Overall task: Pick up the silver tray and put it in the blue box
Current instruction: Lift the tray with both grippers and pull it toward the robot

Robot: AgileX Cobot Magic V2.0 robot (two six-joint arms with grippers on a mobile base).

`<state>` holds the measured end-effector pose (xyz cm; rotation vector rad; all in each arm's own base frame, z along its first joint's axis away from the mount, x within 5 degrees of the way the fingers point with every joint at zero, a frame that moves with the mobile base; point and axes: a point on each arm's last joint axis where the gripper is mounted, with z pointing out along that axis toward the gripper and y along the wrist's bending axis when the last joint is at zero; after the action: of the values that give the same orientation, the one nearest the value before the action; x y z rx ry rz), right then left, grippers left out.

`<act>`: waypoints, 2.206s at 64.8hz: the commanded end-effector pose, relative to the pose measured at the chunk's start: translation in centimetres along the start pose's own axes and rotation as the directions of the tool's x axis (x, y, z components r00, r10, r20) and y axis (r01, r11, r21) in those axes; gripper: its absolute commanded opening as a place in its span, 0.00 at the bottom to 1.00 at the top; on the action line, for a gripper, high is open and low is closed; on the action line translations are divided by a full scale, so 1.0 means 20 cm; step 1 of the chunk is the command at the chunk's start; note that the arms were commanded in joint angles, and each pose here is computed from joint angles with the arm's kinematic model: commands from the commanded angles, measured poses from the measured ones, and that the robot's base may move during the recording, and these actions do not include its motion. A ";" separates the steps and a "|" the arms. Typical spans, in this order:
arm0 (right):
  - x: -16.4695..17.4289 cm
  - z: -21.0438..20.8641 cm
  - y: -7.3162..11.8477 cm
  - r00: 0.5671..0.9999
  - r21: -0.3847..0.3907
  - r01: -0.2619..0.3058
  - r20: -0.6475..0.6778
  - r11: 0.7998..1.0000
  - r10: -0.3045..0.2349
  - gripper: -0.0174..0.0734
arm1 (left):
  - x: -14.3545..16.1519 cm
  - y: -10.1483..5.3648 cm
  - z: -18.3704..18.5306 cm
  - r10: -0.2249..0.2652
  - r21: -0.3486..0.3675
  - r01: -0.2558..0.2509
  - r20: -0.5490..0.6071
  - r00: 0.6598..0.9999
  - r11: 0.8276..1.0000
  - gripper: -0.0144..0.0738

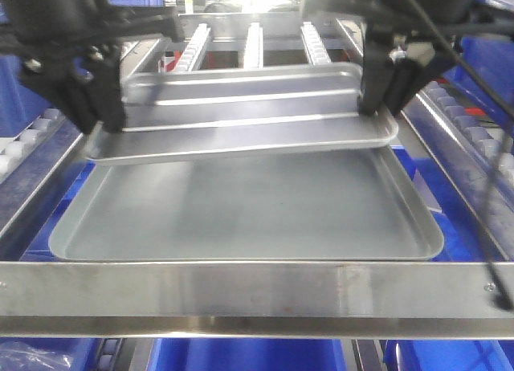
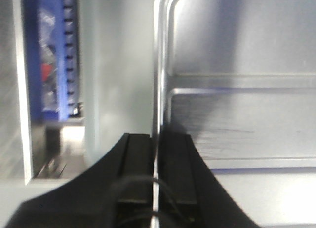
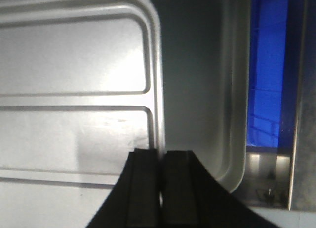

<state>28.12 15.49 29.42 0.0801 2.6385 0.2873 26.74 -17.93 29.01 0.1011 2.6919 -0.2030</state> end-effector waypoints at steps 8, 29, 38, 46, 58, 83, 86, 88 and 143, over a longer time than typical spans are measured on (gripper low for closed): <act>0.14 -0.15 0.03 0.996 -0.060 -0.019 0.090 0.998 0.024 0.25 | 0.12 -0.03 -0.22 -0.031 0.057 0.025 0.108 0.994 0.998 0.15; 0.40 -0.29 0.01 0.993 -0.071 -0.039 0.109 0.997 0.047 0.26 | 0.43 0.01 -0.29 -0.056 0.089 0.048 0.085 0.995 0.995 0.15; 0.50 -0.29 0.01 0.995 -0.068 -0.035 0.089 0.997 0.041 0.26 | 0.50 0.02 -0.32 -0.051 0.090 0.043 0.088 0.995 0.995 0.15; 0.56 -0.30 0.03 0.996 -0.072 -0.008 0.084 0.997 0.014 0.26 | 0.50 0.03 -0.34 -0.040 0.088 0.030 0.107 0.993 0.996 0.15; 0.58 -0.31 0.04 0.997 -0.073 0.012 0.076 0.997 -0.006 0.26 | 0.50 0.03 -0.34 -0.029 0.083 0.020 0.107 0.994 0.996 0.15; 0.56 -0.31 0.04 0.995 -0.075 -0.001 0.097 0.997 0.008 0.26 | 0.50 0.03 -0.34 0.023 0.084 -0.032 0.106 0.994 0.996 0.15; 0.55 -0.31 0.03 0.995 -0.073 -0.011 0.101 0.997 0.018 0.26 | 0.50 0.03 -0.34 0.020 0.087 -0.029 0.103 0.994 0.996 0.15; 0.54 -0.31 0.02 0.994 -0.075 -0.018 0.106 0.997 0.026 0.26 | 0.50 0.03 -0.34 0.020 0.087 -0.029 0.102 0.995 0.996 0.15; 0.52 -0.31 0.02 0.991 -0.064 0.000 0.134 0.998 0.008 0.26 | 0.51 0.03 -0.34 0.017 0.078 -0.023 0.087 0.996 0.997 0.15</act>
<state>15.69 16.14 28.41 0.1015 2.5766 0.3306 14.92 -16.06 29.21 0.1313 2.6456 -0.2711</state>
